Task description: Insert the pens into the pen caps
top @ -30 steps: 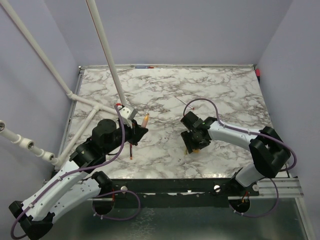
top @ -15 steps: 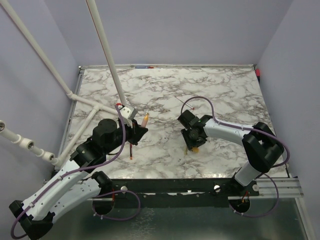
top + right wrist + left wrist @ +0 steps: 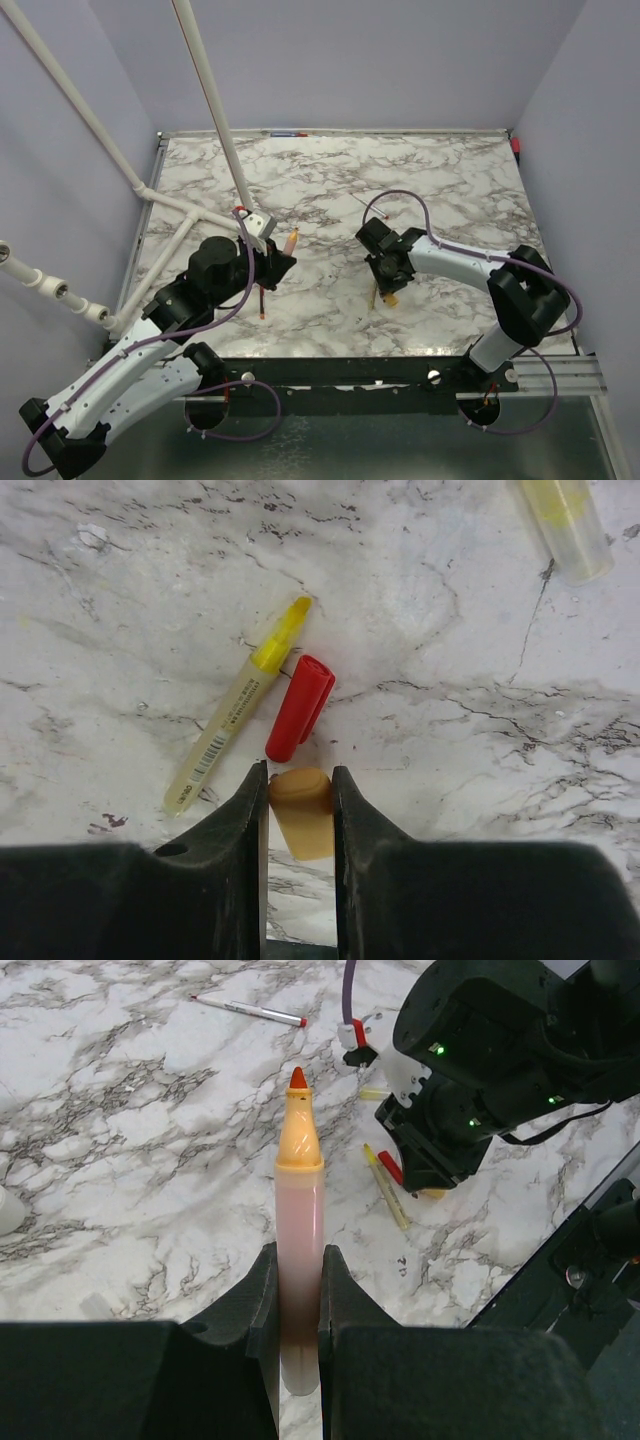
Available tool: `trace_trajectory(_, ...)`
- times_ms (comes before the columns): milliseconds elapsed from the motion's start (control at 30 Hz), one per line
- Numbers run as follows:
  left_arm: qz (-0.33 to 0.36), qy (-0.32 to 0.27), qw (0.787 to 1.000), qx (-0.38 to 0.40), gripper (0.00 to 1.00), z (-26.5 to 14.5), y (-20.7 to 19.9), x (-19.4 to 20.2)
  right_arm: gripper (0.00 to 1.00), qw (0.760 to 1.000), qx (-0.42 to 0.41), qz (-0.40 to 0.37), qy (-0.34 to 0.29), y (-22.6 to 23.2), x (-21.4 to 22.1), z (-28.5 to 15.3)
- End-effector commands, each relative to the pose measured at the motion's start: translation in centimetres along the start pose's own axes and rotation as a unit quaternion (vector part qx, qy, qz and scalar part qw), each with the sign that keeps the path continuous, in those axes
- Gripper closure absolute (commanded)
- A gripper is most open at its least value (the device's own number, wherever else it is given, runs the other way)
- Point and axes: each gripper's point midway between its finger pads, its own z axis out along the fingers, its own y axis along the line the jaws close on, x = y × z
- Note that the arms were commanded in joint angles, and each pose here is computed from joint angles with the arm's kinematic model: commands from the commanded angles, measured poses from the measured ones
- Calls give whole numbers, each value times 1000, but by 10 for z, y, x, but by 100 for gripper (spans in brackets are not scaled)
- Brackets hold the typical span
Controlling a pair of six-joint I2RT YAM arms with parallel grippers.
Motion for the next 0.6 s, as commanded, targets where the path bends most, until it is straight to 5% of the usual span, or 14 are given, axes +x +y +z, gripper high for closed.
trace_trajectory(0,7,4,1000,-10,100,2,4,2,99,999,-1,25,-47,-2,-23,-28)
trace_trajectory(300,0,15,1000,6,100,8,-2,7,99,973,-115,71,-186,26,-68,-107)
trace_trajectory(567,-26,-35,998,40,100,11,-15,-9,99,888,-256,105,-368,71,-118,-212)
